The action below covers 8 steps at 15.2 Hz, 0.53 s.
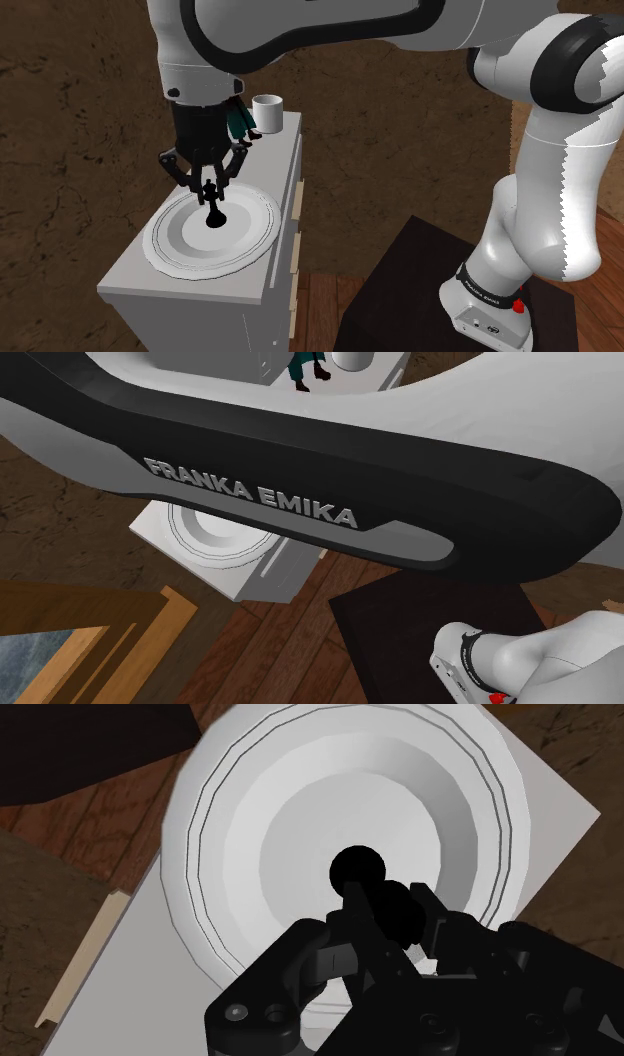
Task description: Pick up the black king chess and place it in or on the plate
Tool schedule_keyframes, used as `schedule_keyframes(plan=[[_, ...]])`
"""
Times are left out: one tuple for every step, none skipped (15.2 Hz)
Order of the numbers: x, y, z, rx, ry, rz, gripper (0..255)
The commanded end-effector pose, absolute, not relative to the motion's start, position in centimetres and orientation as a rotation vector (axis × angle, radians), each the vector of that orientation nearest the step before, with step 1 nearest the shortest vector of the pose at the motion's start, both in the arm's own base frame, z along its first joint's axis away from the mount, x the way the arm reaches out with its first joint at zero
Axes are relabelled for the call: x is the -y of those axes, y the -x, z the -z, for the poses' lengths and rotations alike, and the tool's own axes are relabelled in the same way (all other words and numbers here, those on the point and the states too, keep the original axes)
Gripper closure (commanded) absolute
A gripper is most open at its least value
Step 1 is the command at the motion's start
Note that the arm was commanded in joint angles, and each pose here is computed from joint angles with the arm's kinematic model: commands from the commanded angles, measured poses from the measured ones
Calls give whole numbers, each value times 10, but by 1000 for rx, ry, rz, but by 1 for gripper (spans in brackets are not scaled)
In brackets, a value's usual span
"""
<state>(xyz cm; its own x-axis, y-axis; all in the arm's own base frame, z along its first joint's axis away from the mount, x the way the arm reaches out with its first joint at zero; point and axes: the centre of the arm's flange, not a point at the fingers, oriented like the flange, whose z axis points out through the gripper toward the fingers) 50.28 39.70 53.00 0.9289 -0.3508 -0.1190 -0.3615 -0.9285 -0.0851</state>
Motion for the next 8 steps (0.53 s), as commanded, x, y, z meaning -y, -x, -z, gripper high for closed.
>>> schedule_keyframes(plan=[[-397, -503, -530, -552, 2981, -154, 255], [-397, -503, -530, -552, 2981, -154, 255], [-397, -503, -530, -552, 2981, -154, 255], [-397, -503, -530, -552, 2981, -154, 0], [-397, -503, -530, -552, 2981, -154, 0], [-397, -503, -530, -552, 2981, -154, 0], [-397, -503, -530, -552, 2981, -154, 0], [-397, -503, -530, -552, 2981, -154, 0]])
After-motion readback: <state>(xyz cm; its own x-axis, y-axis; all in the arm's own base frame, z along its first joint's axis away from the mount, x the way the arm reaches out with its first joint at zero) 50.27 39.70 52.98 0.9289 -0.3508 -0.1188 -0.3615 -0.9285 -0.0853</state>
